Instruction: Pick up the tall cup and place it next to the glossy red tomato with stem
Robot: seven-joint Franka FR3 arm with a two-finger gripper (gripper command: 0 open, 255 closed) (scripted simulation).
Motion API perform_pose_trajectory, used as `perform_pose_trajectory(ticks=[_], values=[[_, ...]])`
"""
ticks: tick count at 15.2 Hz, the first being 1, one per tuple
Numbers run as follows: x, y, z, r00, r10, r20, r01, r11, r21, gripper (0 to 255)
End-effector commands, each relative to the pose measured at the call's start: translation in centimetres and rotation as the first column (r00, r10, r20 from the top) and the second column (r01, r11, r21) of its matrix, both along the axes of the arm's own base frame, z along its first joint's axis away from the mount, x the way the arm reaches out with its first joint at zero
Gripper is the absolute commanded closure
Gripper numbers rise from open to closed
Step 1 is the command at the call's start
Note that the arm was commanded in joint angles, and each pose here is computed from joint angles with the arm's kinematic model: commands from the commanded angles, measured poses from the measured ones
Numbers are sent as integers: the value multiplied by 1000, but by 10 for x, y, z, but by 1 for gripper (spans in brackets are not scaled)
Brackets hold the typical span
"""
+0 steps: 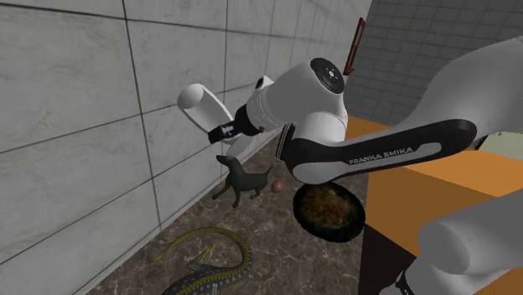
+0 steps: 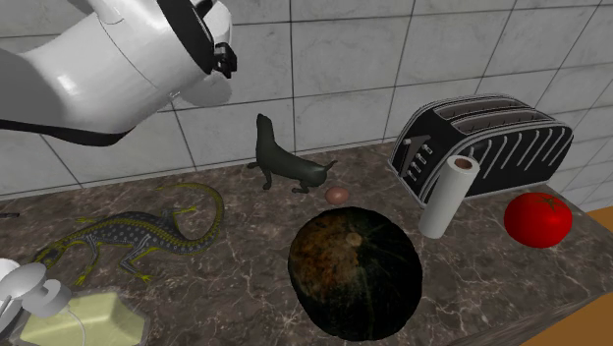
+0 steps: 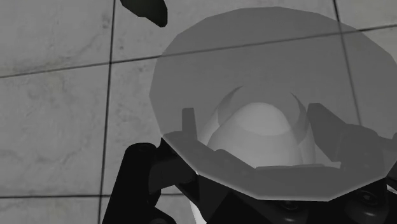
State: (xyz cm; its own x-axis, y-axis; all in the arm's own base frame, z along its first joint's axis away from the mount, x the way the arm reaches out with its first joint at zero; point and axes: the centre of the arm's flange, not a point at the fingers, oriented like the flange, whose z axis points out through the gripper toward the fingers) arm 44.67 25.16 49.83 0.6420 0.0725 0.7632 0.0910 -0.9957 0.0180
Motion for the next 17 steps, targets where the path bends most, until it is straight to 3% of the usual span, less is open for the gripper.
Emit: perform_pose_trajectory(ticks=[1, 17], values=[[0, 0, 13, 1000, 3, 9, -3, 1000, 3, 255], [-72, -199, 14, 1000, 3, 9, -3, 1000, 3, 255]])
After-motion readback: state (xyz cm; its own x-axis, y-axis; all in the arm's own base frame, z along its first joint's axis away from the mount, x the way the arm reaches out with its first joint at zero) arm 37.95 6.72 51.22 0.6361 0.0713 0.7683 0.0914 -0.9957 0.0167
